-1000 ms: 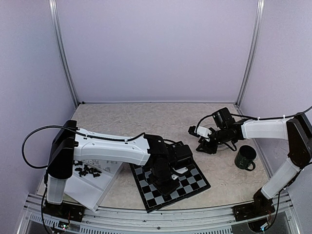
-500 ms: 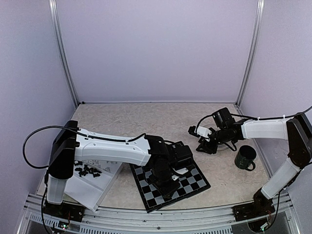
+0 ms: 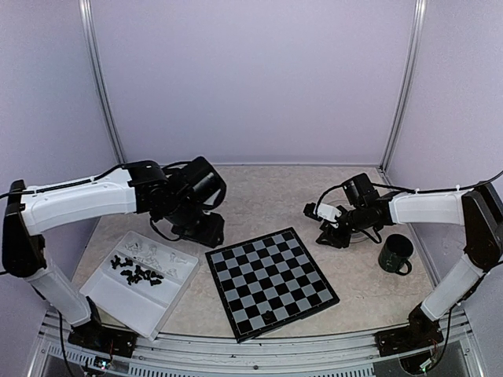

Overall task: Set up the chess pieces on the board
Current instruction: Move the storage box to the center of the board.

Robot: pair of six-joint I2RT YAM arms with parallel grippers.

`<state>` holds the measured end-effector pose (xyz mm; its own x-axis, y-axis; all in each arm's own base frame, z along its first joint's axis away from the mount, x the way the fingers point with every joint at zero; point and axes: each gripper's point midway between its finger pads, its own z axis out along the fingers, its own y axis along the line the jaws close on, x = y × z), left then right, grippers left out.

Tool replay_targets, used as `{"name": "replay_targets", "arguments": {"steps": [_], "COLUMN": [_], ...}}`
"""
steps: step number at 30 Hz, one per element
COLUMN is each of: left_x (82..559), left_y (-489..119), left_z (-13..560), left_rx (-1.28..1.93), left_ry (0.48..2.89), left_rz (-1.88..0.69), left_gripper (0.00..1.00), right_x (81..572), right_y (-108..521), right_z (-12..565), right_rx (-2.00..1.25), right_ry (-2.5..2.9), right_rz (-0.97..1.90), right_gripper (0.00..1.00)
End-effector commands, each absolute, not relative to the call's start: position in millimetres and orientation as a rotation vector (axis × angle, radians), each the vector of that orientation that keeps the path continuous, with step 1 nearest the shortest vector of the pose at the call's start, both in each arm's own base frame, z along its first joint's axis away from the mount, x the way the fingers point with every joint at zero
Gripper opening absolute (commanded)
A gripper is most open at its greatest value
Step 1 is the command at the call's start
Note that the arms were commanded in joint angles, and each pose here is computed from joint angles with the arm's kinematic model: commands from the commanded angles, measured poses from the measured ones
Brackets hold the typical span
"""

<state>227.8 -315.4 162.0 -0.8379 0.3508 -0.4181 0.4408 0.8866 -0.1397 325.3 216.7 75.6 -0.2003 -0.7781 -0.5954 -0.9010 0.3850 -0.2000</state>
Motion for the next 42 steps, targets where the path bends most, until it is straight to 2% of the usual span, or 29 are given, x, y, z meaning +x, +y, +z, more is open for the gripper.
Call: {"name": "replay_targets", "arguments": {"steps": [1,8,13,16,22,42], "left_x": [240.7,212.1,208.5,209.5,212.3,252.3], "left_y": [-221.2,-134.6,-86.4,-73.8,-96.9,-129.8], "left_z": [134.2,103.9,93.6,88.5,69.7,40.7], "left_rx": [0.159,-0.167,-0.356,-0.412,-0.319,-0.140], "left_ry": [2.715,2.858,2.864,2.866,2.908,2.934], "left_rz": [-0.054,0.040,0.102,0.029,-0.138,-0.084], "left_gripper": [0.48,0.44,0.49,0.49,0.49,0.44], "right_x": [322.9,319.8,317.0,316.5,315.2,314.4], "right_y": [215.6,218.9,221.2,221.0,220.7,218.8], "right_z": [67.9,66.1,65.1,65.7,62.4,55.5], "right_rx": [-1.449,-1.468,-1.485,-1.487,-1.503,-1.517], "right_ry": [2.038,2.034,2.030,2.026,2.027,2.040], "right_rz": [0.265,0.273,0.274,0.269,0.266,0.249], "right_gripper": [0.47,0.47,0.47,0.47,0.47,0.47]}}
